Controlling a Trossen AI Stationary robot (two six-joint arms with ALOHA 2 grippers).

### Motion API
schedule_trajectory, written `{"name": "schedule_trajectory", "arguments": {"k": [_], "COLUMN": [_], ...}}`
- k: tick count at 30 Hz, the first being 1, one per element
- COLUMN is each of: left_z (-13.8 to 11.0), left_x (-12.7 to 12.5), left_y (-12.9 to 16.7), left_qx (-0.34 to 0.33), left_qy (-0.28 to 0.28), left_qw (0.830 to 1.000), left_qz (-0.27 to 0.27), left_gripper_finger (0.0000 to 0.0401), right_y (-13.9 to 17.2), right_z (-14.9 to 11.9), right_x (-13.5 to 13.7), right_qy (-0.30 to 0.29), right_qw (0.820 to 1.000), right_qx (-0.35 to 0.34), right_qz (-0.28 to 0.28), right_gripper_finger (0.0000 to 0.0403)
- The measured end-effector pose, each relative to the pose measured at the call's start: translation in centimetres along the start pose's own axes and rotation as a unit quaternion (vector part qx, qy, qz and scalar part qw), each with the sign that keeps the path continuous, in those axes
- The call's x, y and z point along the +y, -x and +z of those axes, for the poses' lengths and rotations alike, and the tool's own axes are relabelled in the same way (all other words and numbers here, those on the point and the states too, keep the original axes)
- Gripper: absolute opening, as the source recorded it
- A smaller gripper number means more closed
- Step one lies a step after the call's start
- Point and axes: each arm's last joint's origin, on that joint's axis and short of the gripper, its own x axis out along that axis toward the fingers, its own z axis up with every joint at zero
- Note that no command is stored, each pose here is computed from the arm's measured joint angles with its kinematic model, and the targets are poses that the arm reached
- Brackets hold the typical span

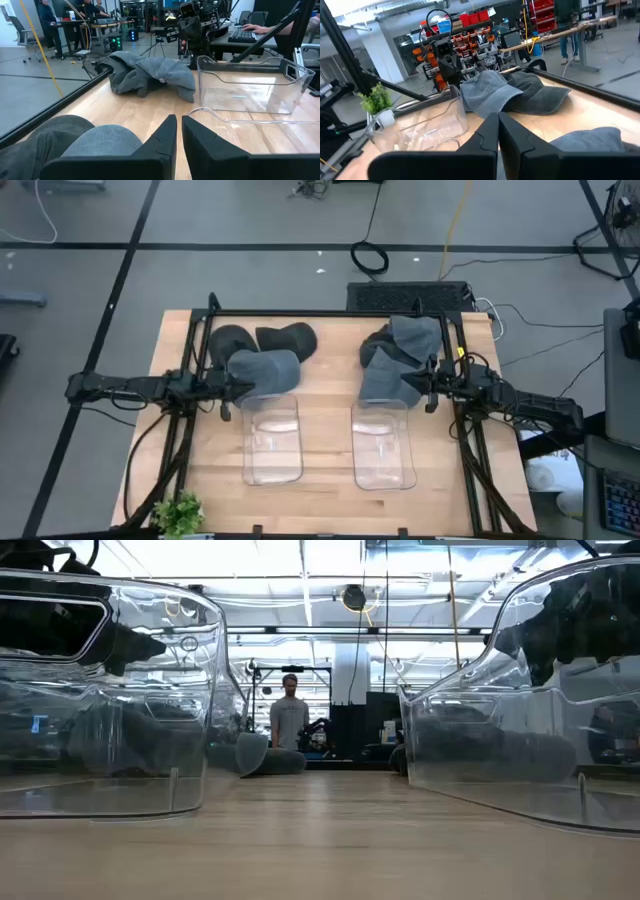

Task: Pick & Place hat
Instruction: Put the top gray cap into the left transparent bin

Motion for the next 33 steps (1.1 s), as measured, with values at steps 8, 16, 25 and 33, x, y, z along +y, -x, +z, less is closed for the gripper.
{"name": "schedule_trajectory", "arguments": {"k": [8, 16, 25, 33], "left_z": [0.0, 0.0, 0.0, 0.0], "left_x": [0.0, 0.0, 0.0, 0.0], "left_y": [0.0, 0.0, 0.0, 0.0], "left_qx": [0.000, 0.000, 0.000, -0.002], "left_qy": [0.000, 0.000, 0.000, 0.000], "left_qw": [1.000, 1.000, 1.000, 1.000], "left_qz": [0.000, 0.000, 0.000, -0.001], "left_gripper_finger": [0.0037, 0.0037, 0.0037, 0.0037], "right_y": [0.0, 0.0, 0.2, 0.5], "right_z": [-0.1, -0.2, 1.5, 2.7], "right_x": [0.0, 0.0, -0.1, -0.1], "right_qy": [-0.020, 0.073, 0.032, 0.048], "right_qw": [1.000, 0.997, 0.992, 0.976], "right_qx": [0.007, 0.012, -0.094, -0.168], "right_qz": [0.003, 0.009, -0.075, -0.132], "right_gripper_finger": [0.0000, 0.0000, 0.0000, 0.0000]}}
